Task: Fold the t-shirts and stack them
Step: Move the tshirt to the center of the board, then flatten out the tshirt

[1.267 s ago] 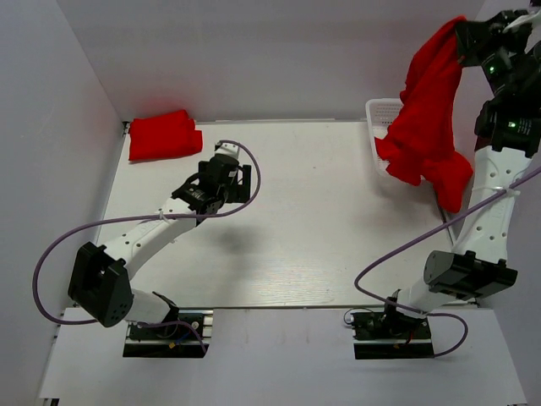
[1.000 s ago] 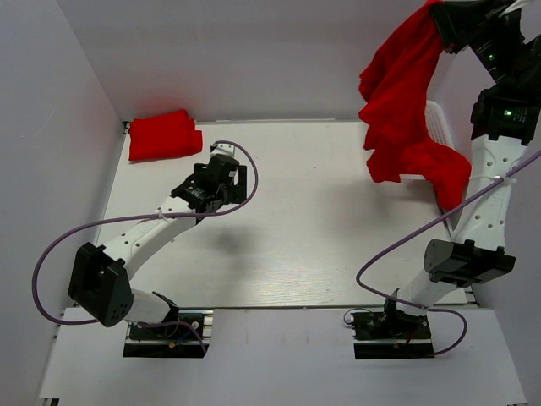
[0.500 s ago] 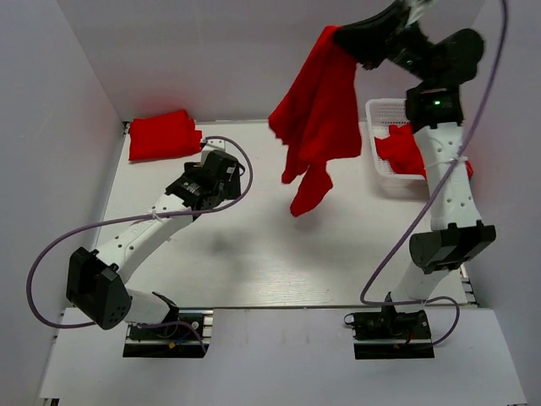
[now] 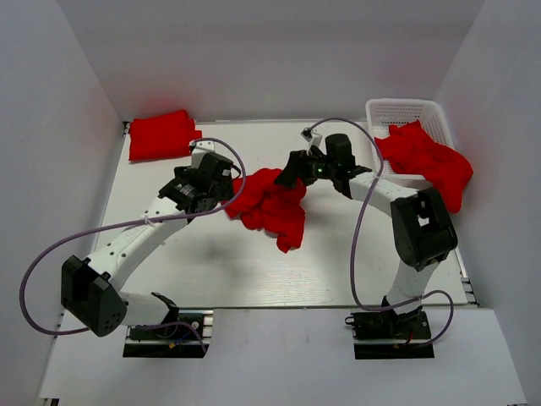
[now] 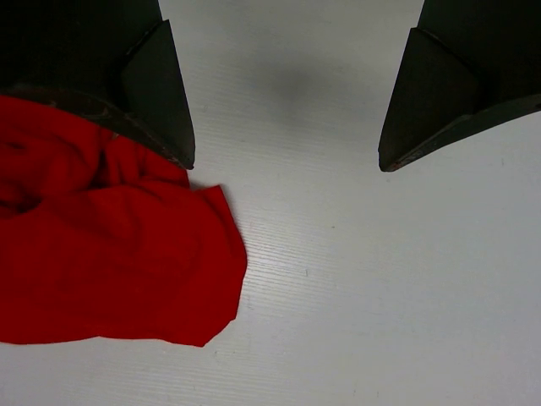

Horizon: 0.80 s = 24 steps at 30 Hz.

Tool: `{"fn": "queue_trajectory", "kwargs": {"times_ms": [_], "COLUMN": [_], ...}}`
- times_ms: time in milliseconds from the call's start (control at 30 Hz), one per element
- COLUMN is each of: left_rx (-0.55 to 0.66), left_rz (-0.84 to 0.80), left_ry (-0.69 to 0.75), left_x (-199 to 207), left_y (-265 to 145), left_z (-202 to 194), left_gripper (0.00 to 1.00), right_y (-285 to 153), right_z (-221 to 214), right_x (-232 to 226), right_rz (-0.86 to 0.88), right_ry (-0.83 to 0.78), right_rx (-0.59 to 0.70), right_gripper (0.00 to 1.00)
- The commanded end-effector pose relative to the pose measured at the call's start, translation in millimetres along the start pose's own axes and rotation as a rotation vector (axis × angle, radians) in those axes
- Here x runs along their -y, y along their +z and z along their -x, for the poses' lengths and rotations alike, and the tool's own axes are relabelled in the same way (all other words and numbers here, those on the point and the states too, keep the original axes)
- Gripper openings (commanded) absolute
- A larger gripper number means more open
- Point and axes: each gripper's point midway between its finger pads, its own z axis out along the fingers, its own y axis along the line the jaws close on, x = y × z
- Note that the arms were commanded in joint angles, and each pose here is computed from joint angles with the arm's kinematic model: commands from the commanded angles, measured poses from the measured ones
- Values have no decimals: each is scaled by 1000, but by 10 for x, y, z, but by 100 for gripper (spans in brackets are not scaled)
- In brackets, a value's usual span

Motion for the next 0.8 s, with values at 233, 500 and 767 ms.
{"fn": "queue_trajectory", "kwargs": {"times_ms": [233, 500, 767], "left_rx": [-79, -167, -207], "left_rz": [-143, -258, -409], "left_ry": [129, 226, 244], "left_x": [313, 572, 770], "left_y": [76, 259, 294], "left_z": [-192, -516, -848], "left_gripper": [100, 100, 100], "right_y": [-524, -1313, -1247], "right_z": [650, 511, -451], "right_x": [492, 877, 545], "right_rz": [-567, -1047, -833], "right_ry": [-217, -199, -28], "right_rx": [112, 89, -109], "right_gripper": [90, 90, 90]}}
